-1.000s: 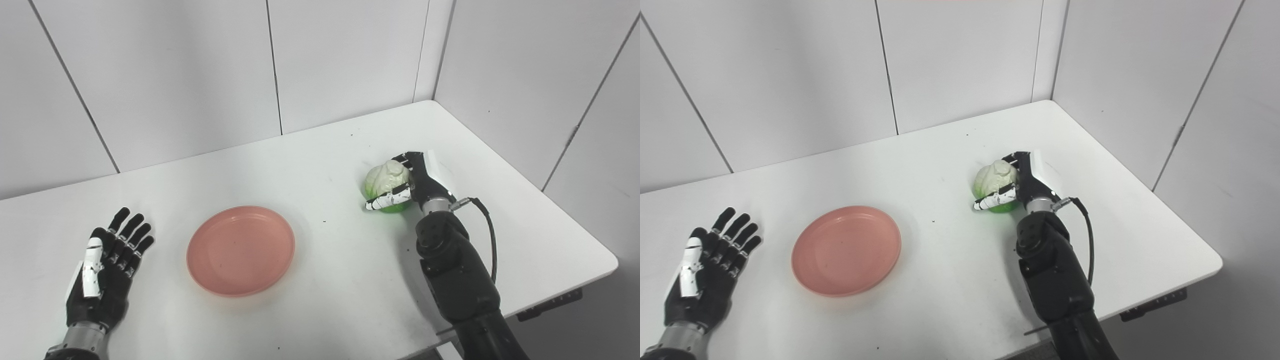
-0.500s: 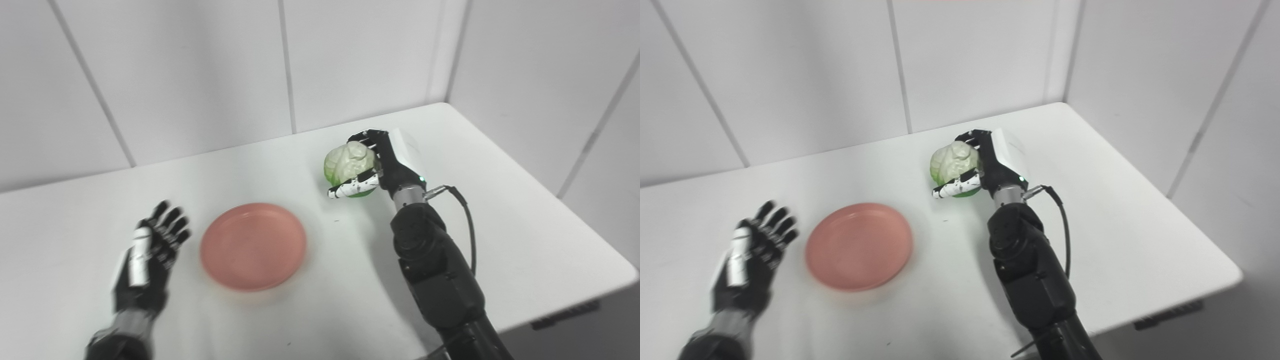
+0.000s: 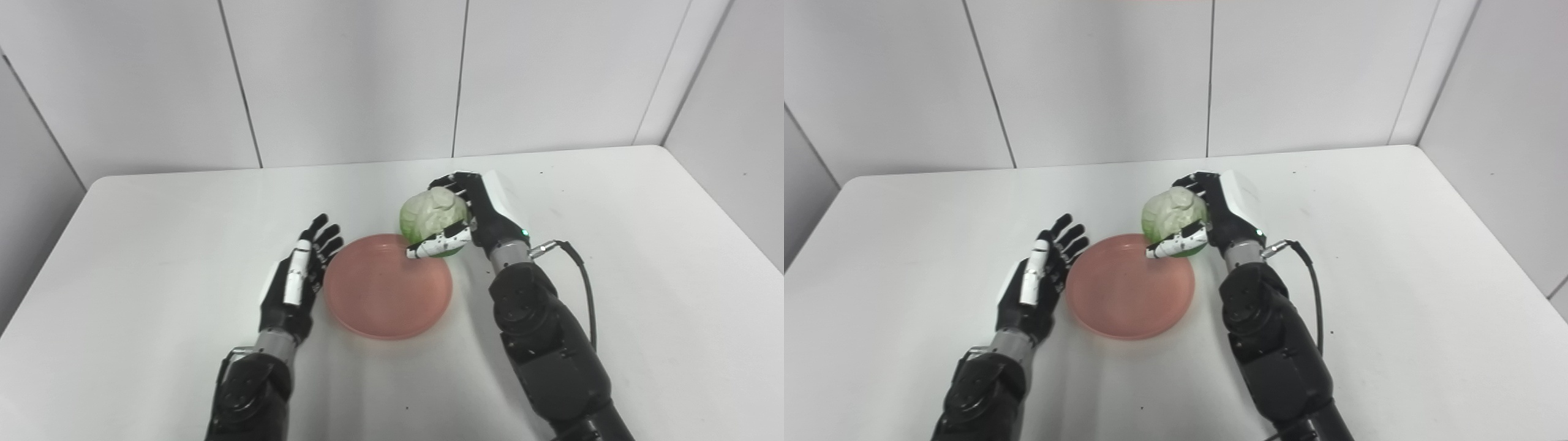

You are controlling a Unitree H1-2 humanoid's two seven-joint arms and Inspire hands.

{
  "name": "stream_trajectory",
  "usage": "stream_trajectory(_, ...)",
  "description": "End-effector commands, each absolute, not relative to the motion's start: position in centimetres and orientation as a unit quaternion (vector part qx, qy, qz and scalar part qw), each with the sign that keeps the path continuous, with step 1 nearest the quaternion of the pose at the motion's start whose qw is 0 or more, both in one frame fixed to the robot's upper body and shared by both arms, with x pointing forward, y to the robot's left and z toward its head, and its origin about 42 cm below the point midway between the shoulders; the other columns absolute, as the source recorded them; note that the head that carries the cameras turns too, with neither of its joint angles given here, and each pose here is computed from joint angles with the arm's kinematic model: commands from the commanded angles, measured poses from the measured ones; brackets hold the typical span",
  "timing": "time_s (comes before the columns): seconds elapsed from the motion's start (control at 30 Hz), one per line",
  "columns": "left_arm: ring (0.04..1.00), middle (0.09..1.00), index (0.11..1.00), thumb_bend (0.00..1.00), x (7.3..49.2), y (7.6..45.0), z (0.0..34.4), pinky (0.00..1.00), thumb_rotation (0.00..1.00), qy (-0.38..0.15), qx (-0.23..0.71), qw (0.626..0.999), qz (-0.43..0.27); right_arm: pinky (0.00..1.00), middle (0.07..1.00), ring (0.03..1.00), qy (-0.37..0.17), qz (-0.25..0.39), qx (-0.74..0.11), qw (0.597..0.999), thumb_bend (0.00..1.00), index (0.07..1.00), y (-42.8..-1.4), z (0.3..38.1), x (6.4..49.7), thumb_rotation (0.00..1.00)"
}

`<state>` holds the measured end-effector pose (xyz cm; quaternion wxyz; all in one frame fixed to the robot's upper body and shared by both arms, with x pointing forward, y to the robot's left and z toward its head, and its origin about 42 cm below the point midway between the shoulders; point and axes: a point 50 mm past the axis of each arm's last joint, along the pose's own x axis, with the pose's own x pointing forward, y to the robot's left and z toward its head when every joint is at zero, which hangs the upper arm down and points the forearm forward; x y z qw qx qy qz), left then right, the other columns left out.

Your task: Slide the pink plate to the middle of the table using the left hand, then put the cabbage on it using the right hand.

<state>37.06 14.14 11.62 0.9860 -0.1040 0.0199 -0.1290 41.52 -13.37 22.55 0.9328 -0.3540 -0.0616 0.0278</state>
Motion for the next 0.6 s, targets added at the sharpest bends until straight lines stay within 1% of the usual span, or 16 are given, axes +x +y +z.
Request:
stream_trajectory(0.0,0.897,0.904,0.899,0.41,36.1,13.7,9.5,0.89,1.0,0.085,-0.104,0.984,-0.116,0.38,0.494,0.402,-0.118,0.035,-0.348,0.929,0.52,0.504,-12.1,25.2,42.1,0.0)
stream_trajectory(0.23,0.889,0.9,0.898,0.42,36.2,12.9,10.1,0.88,1.0,0.088,-0.101,0.985,-0.113,0.37,0.495,0.394,-0.119,0.073,-0.348,0.927,0.52,0.51,-10.3,24.2,41.8,0.0)
stream_trajectory(0.57,0.884,0.894,0.888,0.4,36.2,12.5,10.5,0.88,1.0,0.083,-0.102,0.985,-0.112,0.37,0.491,0.393,-0.114,0.099,-0.363,0.919,0.52,0.51,-9.2,22.5,41.2,0.0)
